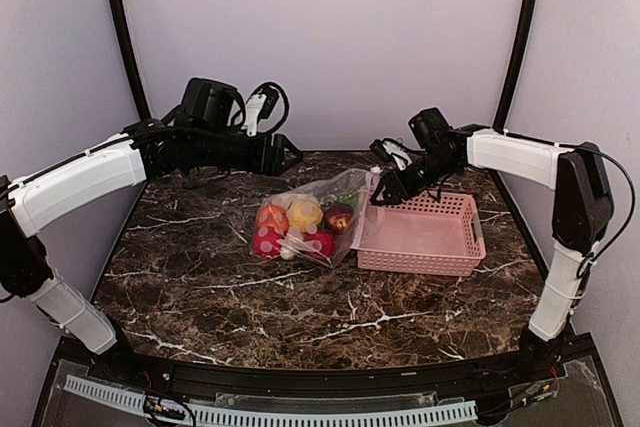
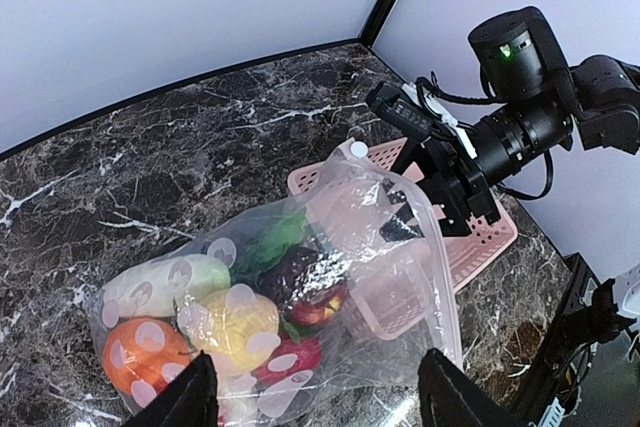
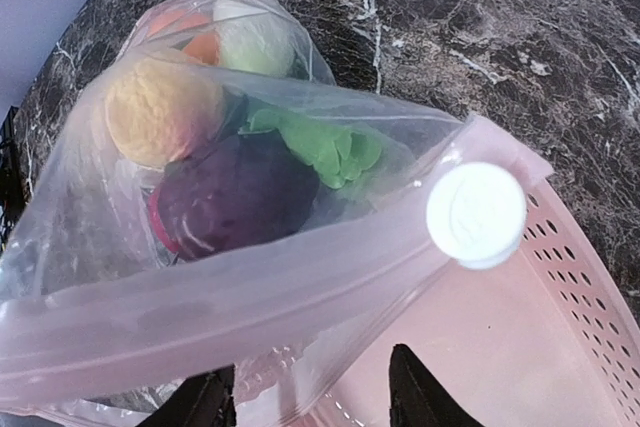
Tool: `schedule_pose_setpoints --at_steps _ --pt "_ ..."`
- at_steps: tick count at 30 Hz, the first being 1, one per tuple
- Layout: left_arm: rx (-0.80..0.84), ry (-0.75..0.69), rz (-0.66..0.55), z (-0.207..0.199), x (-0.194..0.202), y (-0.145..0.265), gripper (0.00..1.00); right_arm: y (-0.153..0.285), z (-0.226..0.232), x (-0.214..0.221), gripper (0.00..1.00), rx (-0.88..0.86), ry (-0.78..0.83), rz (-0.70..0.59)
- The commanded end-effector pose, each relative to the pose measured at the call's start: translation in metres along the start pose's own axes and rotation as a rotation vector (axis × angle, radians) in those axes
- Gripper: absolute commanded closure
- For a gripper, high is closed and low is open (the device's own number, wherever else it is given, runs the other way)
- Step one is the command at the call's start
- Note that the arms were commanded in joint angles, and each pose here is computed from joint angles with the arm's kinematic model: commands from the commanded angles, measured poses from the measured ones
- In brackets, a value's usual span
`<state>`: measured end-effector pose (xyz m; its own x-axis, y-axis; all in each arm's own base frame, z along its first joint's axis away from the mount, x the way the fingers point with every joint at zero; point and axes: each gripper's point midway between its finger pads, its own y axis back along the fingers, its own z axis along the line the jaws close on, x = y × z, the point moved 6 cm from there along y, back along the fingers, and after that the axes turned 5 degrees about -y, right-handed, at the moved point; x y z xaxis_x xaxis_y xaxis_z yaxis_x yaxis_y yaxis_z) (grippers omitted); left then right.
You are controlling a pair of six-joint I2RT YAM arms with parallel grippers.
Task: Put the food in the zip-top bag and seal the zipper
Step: Pick up the zipper food storage bag from the center of the board, then pass from the right arm to the left
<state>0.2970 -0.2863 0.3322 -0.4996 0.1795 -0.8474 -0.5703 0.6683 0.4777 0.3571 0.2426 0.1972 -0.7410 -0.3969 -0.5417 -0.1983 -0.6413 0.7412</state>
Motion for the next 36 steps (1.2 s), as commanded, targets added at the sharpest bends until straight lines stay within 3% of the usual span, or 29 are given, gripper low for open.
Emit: schedule_pose_setpoints --at_steps 1,2,6,9,15,20,30,36 --pt "-0.017 0.014 -0.02 0.002 0.002 0.019 0.32 -0.005 -0.005 -0.019 0.55 -0.03 -0.009 -0.042" --pt "-0.02 0.014 -0.018 0.003 0.004 0.02 0.32 -0.008 -0.006 -0.021 0.58 -0.042 -0.002 -0.044" --pt "-0.029 0.015 -0.017 0.004 0.007 0.023 0.32 -0.013 -0.004 -0.039 0.88 -0.11 0.049 -0.071" --pt "-0.036 0.004 -0.019 0.005 0.009 0.027 0.32 -0.002 0.017 -0.054 0.97 -0.219 0.126 -0.1" --pt "-0.087 -0.154 -0.065 0.008 0.007 0.049 0.32 0.034 0.095 -0.062 0.99 -0.408 0.482 -0.161" --pt "-0.158 -0.331 -0.173 0.011 0.0 0.08 0.31 0.062 0.156 -0.055 1.0 -0.465 0.735 -0.214" --pt "-0.109 -0.454 -0.218 0.0 -0.005 0.107 0.29 0.104 0.214 -0.055 1.0 -0.507 0.976 -0.269" --pt "0.046 -0.444 -0.235 -0.014 0.002 0.095 0.29 0.091 0.212 -0.046 1.0 -0.523 1.006 -0.227"
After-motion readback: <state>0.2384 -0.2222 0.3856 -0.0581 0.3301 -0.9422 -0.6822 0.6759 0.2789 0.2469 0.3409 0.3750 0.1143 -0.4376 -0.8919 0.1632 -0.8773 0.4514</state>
